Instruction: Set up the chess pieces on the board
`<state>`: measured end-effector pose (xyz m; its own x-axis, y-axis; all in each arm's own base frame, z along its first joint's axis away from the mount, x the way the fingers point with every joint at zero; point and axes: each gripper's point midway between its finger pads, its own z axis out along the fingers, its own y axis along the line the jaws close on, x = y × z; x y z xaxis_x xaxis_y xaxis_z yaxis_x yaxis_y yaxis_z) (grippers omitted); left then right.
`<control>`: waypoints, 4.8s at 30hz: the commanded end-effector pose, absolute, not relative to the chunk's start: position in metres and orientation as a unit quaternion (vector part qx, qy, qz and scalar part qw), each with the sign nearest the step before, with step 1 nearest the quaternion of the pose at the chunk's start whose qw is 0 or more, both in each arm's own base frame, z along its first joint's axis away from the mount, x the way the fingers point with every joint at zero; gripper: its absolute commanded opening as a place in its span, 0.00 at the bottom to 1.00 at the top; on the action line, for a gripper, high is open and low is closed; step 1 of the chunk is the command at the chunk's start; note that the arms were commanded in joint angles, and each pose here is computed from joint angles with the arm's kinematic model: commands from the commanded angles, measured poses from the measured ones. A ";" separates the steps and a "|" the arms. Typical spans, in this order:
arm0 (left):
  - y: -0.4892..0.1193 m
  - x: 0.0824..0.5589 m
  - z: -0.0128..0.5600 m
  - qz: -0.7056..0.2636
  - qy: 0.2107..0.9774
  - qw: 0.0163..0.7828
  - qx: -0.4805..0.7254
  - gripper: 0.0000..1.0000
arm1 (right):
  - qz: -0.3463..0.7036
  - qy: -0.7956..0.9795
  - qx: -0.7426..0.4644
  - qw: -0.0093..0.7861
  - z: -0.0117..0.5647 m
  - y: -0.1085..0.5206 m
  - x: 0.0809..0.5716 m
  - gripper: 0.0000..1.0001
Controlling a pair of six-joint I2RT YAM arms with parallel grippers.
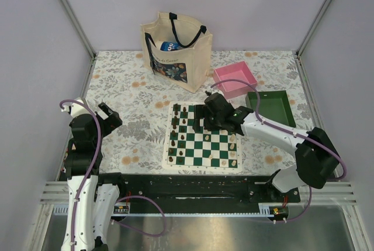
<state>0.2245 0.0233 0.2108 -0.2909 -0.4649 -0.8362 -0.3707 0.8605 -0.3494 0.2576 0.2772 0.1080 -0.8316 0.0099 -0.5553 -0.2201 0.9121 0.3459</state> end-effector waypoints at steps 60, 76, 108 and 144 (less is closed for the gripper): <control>0.028 0.228 0.226 -0.042 0.782 0.563 -0.263 0.99 | 0.239 0.928 -0.075 0.275 0.121 0.313 0.276 0.79; 0.031 0.228 0.221 -0.035 0.786 0.555 -0.271 0.99 | 0.191 0.897 -0.051 0.395 0.163 0.273 0.295 0.99; 0.019 0.231 0.221 -0.062 0.791 0.554 -0.252 0.99 | 0.128 0.945 -0.070 0.294 0.102 0.278 0.290 0.75; 0.018 0.231 0.221 -0.064 0.791 0.554 -0.251 0.99 | 0.095 0.958 -0.024 0.269 0.052 0.268 0.291 0.49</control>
<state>0.2248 0.0197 0.2108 -0.2982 -0.4687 -0.8315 -0.3540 0.8633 -0.3597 0.2821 0.2701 0.0530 -0.8656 -0.0345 -0.4996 -0.1326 0.9778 0.1623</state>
